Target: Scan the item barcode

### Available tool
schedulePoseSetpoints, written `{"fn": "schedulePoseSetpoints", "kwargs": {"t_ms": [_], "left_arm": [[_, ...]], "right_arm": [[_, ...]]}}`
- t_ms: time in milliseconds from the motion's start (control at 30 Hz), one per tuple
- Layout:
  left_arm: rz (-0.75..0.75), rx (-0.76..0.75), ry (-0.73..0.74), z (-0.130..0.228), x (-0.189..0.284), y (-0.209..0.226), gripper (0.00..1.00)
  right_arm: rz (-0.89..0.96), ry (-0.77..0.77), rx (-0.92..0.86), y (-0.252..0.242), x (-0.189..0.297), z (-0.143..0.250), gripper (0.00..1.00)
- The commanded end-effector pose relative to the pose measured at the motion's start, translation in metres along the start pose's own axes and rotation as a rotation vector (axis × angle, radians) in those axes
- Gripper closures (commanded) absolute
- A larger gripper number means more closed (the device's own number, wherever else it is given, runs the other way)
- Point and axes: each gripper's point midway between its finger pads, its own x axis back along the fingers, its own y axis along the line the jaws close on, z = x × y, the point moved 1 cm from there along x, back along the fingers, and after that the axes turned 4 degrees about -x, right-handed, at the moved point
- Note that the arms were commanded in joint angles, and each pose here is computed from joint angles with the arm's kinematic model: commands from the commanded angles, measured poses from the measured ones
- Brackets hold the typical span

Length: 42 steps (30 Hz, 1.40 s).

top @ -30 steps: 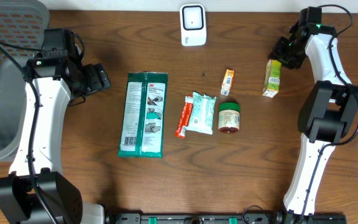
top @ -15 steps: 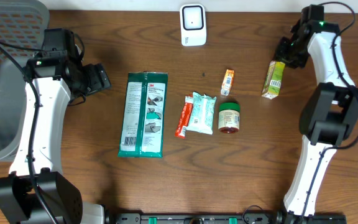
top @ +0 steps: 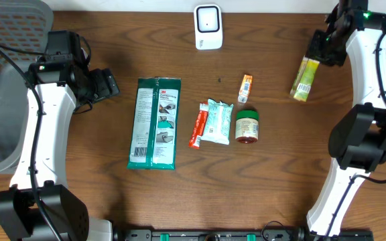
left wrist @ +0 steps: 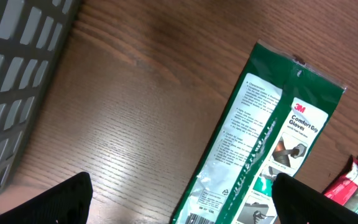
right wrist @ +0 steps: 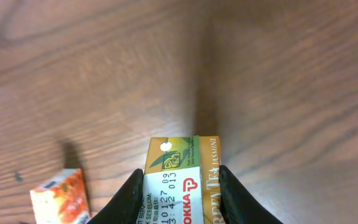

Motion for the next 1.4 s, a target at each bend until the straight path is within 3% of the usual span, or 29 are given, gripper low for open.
{"fn": "schedulePoseSetpoints", "kwargs": {"t_ms": [0, 400, 1067, 1367], "left_arm": [[-0.001, -0.002, 0.005, 0.000, -0.001, 0.001, 0.08], [-0.001, -0.002, 0.005, 0.000, -0.001, 0.001, 0.08], [-0.001, -0.002, 0.005, 0.000, -0.001, 0.001, 0.07], [-0.001, -0.002, 0.005, 0.000, -0.001, 0.001, 0.08]], "right_arm": [[0.055, -0.054, 0.035, 0.006, 0.014, -0.004, 0.73], [0.239, -0.170, -0.014, 0.026, 0.028, 0.002, 0.72], [0.188, -0.436, 0.002, 0.027, 0.192, 0.047, 0.75], [0.147, -0.717, -0.075, -0.002, 0.174, 0.082, 0.73]]}}
